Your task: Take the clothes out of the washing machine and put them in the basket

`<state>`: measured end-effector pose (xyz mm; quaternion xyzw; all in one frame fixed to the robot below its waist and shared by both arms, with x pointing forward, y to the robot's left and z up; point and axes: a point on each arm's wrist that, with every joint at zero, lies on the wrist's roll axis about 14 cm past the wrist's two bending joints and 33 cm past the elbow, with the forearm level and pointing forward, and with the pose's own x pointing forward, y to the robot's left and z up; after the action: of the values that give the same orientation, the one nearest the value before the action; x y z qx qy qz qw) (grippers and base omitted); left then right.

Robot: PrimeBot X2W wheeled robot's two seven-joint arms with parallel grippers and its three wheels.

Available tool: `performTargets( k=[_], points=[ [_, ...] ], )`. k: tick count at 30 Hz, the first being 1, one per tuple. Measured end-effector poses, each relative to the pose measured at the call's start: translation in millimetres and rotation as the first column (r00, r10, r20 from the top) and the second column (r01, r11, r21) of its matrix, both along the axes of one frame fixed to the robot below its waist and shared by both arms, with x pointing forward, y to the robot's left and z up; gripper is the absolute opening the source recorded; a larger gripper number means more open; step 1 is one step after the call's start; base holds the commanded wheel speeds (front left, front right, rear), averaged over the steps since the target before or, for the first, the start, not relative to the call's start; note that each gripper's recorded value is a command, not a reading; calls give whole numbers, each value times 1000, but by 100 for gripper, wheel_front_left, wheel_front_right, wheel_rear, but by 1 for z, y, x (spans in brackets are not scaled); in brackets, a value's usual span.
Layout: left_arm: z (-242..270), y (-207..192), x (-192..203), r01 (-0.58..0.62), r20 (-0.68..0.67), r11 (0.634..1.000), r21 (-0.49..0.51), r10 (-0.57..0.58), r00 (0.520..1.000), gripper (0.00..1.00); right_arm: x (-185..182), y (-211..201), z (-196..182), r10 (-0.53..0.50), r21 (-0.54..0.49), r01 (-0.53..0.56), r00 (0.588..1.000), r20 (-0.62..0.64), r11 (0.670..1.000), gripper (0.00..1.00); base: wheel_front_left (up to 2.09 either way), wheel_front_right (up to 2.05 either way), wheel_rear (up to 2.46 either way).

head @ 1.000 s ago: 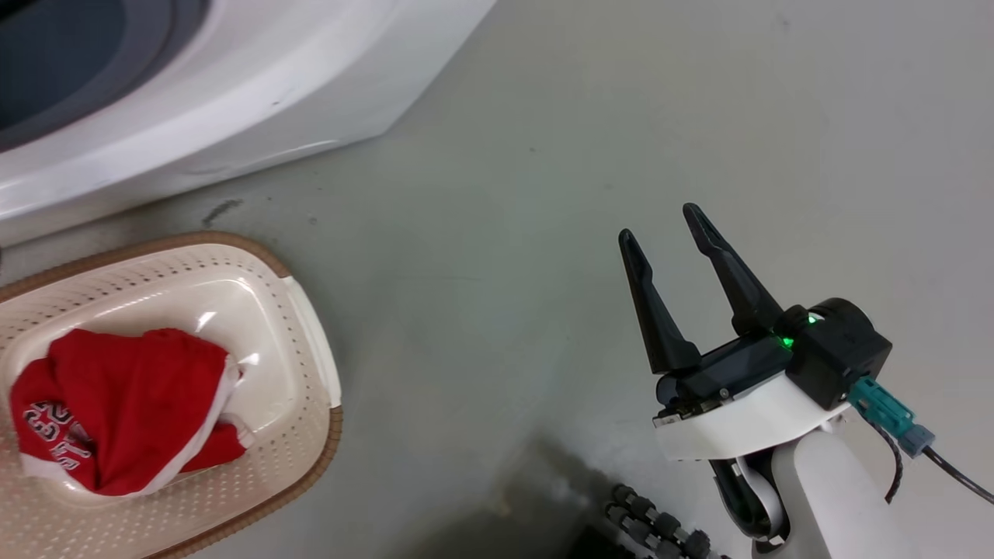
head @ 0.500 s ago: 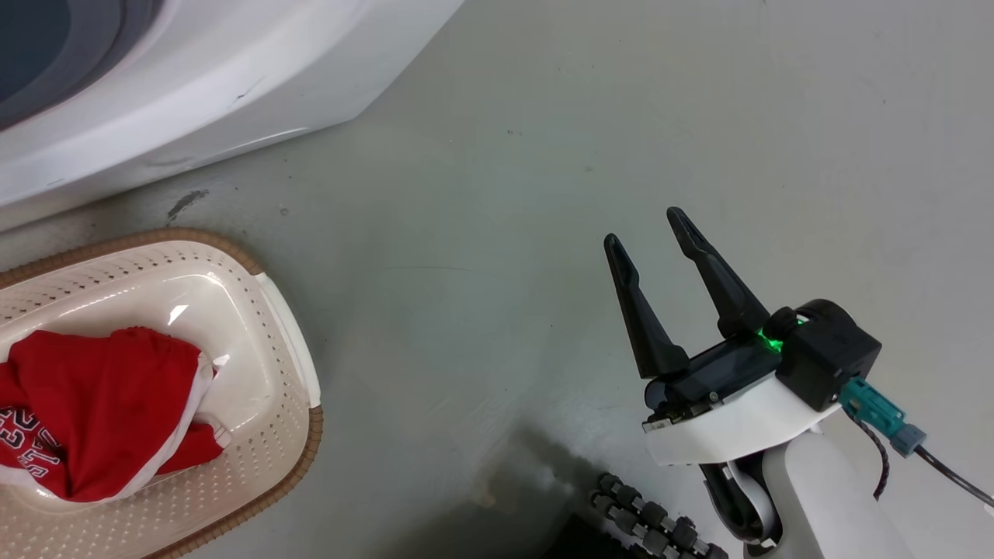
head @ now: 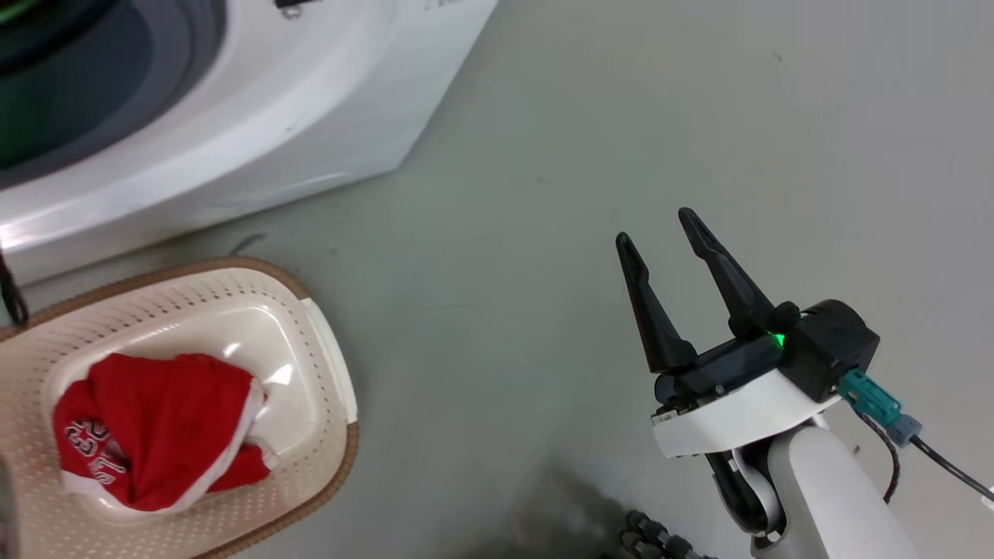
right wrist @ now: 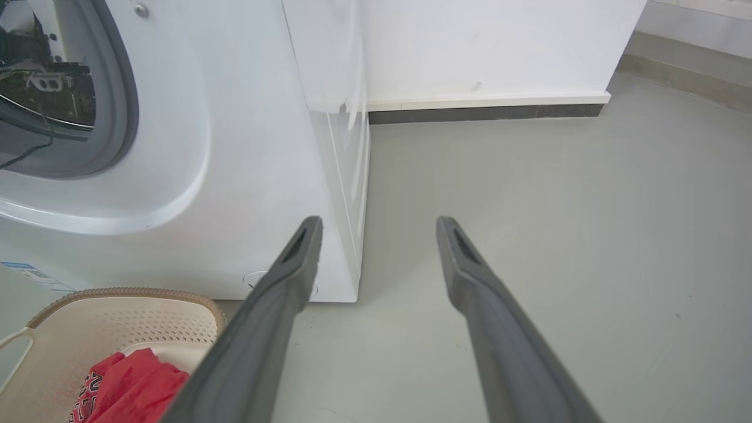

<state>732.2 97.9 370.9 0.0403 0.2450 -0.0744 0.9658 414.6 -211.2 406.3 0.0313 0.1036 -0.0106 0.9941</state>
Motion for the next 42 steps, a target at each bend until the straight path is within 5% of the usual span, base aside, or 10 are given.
performTargets(
  k=[9, 23, 37, 42],
  points=[
    [73, -9, -42, 57, 310, 996, -70, -32, 950, 0, -15, 4, 24, 10, -15, -9, 998, 55, 1000, 100, 0, 0, 0],
    [156, 17, -146, 51, 497, 988, -148, 29, 867, 0, -40, 25, 69, 64, -25, -60, 983, 170, 998, 100, 0, 0, 0],
    [286, 27, -244, 158, 798, 961, -227, 91, 596, 0, -45, 58, 95, 155, -18, -155, 961, 229, 988, 100, 0, 0, 0],
    [263, 19, -276, 165, 763, 957, -241, 81, 641, 0, -45, 65, 97, 176, -21, -176, 957, 230, 984, 100, 0, 0, 0]
  ],
)
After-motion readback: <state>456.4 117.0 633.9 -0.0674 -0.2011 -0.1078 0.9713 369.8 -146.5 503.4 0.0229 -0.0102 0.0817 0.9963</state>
